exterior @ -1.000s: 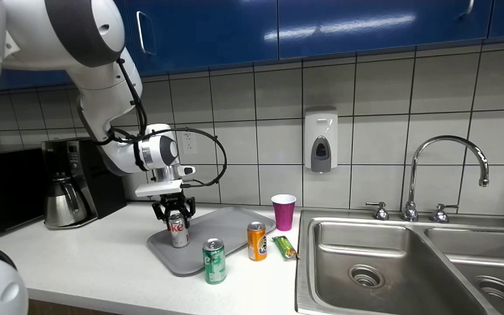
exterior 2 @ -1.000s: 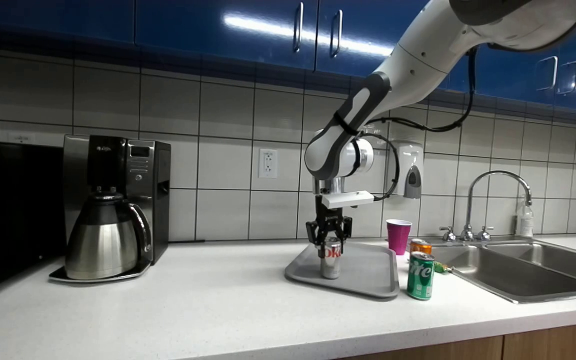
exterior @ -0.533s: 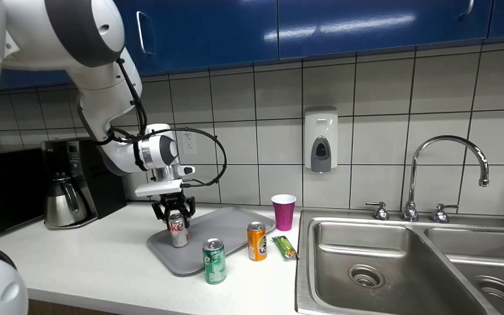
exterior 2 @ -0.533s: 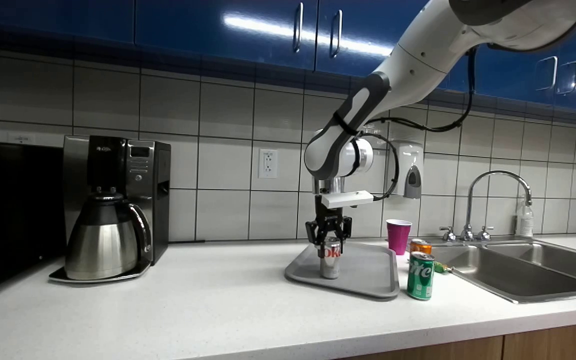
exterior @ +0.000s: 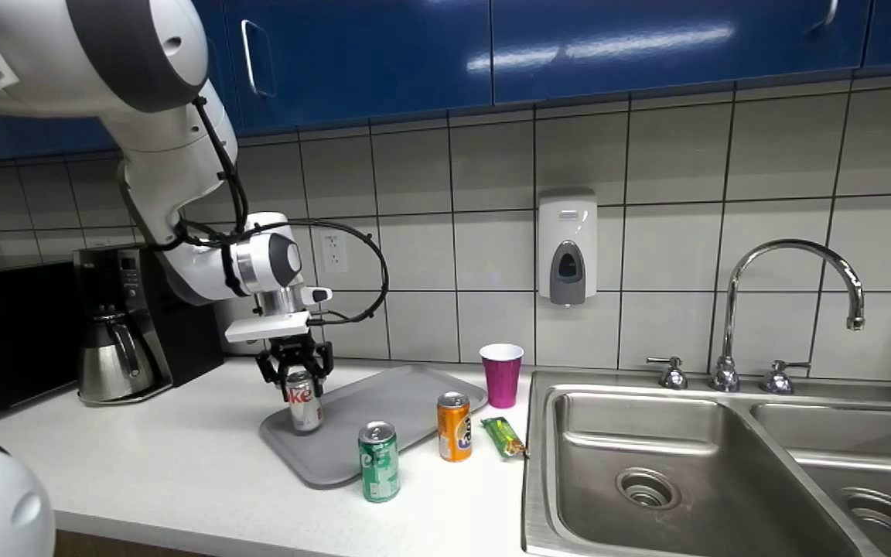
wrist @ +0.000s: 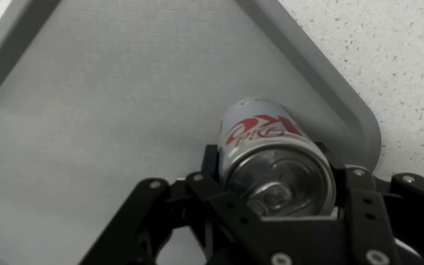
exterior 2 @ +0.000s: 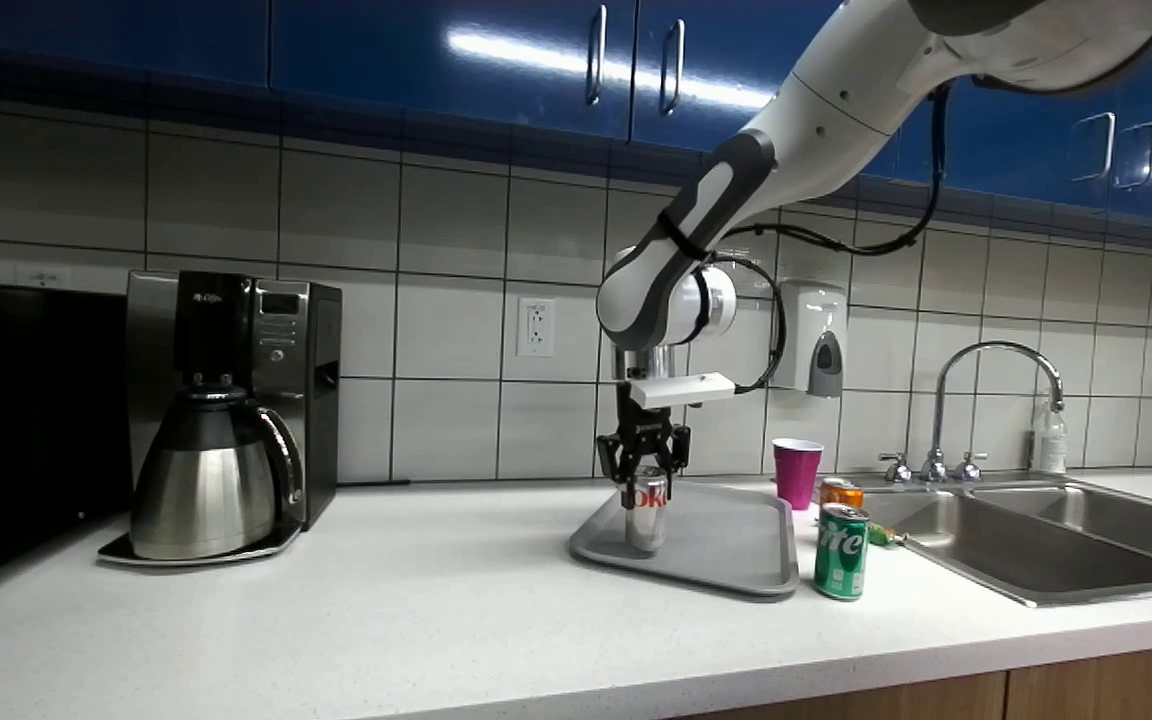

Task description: Take the cans off of the tray

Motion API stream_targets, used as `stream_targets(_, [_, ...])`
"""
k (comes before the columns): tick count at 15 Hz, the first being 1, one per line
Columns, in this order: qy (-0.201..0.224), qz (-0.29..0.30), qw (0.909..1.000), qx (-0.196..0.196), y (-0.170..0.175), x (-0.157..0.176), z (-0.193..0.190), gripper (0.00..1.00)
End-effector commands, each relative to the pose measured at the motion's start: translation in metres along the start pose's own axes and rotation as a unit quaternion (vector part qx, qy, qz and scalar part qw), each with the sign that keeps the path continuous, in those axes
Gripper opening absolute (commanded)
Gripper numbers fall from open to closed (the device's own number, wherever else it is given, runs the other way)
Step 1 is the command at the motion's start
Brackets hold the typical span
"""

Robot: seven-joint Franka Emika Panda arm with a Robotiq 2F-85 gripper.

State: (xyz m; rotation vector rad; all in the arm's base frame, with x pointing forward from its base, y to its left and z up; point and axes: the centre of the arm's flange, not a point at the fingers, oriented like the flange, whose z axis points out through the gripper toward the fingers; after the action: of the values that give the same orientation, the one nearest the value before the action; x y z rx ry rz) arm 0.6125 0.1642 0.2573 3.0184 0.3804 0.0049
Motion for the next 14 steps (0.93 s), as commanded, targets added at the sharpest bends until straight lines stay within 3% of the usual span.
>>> stream_targets(1, [0.006,-0.005,1.0000,0.002,-0.015,-0.011,-0.022,0.38])
stream_targets(14, [0.011,-0.039,0.9991,0.010,-0.068,-0.040,-0.036,0.38])
